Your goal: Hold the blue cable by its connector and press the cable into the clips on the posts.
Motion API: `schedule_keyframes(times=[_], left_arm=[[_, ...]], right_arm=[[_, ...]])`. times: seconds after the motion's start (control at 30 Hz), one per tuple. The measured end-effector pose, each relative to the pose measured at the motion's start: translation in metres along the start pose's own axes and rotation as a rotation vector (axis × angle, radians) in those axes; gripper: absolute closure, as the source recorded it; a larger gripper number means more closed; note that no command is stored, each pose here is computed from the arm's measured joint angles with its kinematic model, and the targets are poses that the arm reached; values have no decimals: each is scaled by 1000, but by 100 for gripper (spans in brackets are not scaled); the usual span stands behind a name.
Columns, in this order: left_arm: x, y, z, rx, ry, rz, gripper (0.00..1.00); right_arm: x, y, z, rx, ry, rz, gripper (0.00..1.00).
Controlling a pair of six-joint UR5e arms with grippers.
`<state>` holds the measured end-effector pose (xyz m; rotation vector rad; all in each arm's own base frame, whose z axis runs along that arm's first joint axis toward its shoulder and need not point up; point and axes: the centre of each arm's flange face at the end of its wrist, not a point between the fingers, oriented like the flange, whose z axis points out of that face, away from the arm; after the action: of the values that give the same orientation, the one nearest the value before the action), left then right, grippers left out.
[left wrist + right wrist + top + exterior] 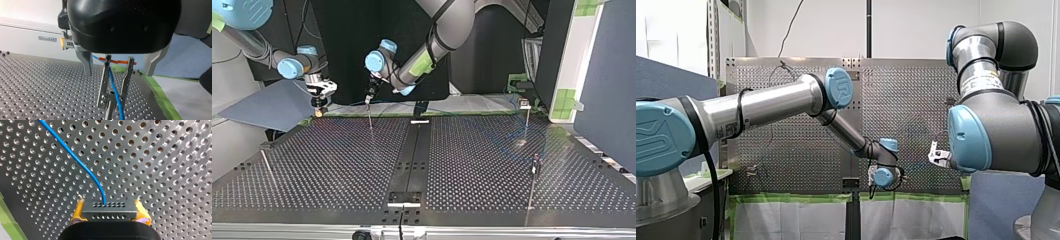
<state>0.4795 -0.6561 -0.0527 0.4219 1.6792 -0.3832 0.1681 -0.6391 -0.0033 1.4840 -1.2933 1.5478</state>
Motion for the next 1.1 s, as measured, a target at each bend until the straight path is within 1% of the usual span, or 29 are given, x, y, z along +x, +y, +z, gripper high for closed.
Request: schedule_keyframes(times=[0.17,0.3,0.4,0.47,0.53,0.63,0.73,0.8,0.9,1.0,1.1], left_arm=[[1,2,0,-2,5,2,0],[-5,0,-7,-1,22,21,0],[-13,-6,-14,5,22,39,0],[-20,-14,-20,15,11,51,0],[-28,-21,-26,23,-5,51,0],[-40,-25,-32,28,-29,30,0],[-52,-24,-35,28,-54,-1,0],[-59,-21,-37,25,-61,-19,0],[-67,-15,-41,13,-56,-41,0],[-73,-9,-47,-8,-40,-58,0],[-80,0,-53,-40,-21,-77,0]], right_arm=[[0,0,0,0,-1,0,100],[0,0,0,0,-1,0,100],[0,0,0,0,-1,1,100],[0,1,0,-1,-1,1,100],[0,1,0,-1,-1,1,100],[0,1,0,-1,-1,1,100],[0,0,0,0,-1,1,100],[0,0,0,0,-1,1,100],[0,0,0,0,-1,2,100],[0,-1,0,1,-2,4,100],[0,-1,0,1,-4,8,100]])
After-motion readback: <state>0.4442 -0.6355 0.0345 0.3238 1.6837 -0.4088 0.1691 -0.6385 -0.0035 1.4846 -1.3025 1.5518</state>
